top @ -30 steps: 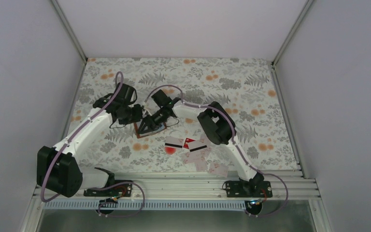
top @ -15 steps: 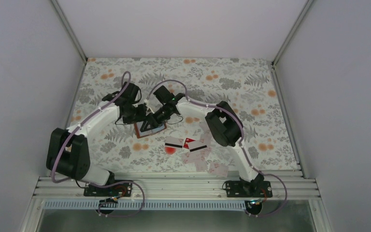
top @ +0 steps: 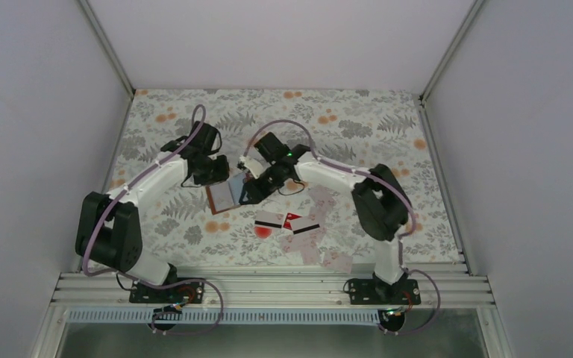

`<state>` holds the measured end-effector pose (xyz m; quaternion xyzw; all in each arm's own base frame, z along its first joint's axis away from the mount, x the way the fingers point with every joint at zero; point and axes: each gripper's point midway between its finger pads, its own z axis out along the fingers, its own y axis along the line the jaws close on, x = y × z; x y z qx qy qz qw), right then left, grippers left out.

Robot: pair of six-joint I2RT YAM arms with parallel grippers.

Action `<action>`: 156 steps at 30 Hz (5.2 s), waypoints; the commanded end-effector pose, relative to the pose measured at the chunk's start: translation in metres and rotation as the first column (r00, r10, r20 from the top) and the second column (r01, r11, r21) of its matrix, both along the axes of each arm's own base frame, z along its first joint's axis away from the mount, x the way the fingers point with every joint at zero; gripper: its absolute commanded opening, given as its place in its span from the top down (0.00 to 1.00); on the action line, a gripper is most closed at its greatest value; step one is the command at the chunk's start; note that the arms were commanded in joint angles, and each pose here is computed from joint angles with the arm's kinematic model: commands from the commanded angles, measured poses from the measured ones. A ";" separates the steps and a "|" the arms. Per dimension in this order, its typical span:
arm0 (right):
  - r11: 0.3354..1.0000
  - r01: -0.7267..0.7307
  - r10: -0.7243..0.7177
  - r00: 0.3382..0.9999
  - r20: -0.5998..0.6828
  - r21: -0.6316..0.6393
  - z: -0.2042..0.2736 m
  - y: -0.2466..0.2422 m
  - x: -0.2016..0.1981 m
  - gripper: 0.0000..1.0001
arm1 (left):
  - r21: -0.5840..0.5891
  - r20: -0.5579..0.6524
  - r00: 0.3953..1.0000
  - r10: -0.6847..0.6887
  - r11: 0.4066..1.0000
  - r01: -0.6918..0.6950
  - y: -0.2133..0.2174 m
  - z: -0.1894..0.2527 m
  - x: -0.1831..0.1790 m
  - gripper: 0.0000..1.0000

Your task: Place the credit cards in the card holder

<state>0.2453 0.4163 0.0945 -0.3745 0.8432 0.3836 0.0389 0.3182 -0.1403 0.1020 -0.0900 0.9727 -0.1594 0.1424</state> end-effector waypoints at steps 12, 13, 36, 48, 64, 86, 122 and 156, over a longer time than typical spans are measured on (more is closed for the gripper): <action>0.830 0.510 -0.348 0.789 0.506 -0.225 0.050 -0.166 0.032 0.44 | 0.134 0.308 0.846 -0.434 0.901 0.413 -0.090 0.058 -0.022 0.45; 0.808 0.549 -0.385 0.767 0.514 -0.214 0.055 -0.178 0.034 0.40 | 0.143 0.323 0.820 -0.473 0.881 0.452 -0.099 0.060 -0.025 0.43; 0.532 0.845 -0.782 0.516 0.349 -0.058 0.097 -0.307 0.033 0.05 | 0.218 0.053 0.367 -0.929 0.369 0.904 -0.252 -0.026 -0.126 0.22; 0.555 0.830 -0.779 0.545 0.309 -0.064 0.093 -0.307 0.023 0.04 | 0.310 -0.123 0.301 -0.946 0.252 0.917 -0.248 -0.068 -0.124 0.22; 0.586 0.808 -0.772 0.580 0.262 -0.063 0.092 -0.298 0.019 0.03 | 0.247 -0.166 0.247 -0.955 0.202 0.948 -0.242 -0.095 -0.120 0.24; 0.586 0.808 -0.774 0.579 0.257 -0.059 0.093 -0.296 0.025 0.02 | 0.300 -0.191 0.252 -0.949 0.188 0.935 -0.239 -0.113 -0.104 0.52; 0.404 0.904 -0.873 0.427 0.235 -0.142 0.065 -0.336 -0.005 0.01 | 0.300 -0.071 0.258 -0.963 0.226 0.927 -0.259 -0.063 -0.118 0.01; 0.267 0.947 -0.923 0.305 0.235 -0.180 0.070 -0.354 -0.004 0.01 | 0.306 -0.149 0.248 -0.957 0.194 0.932 -0.241 -0.104 -0.123 0.58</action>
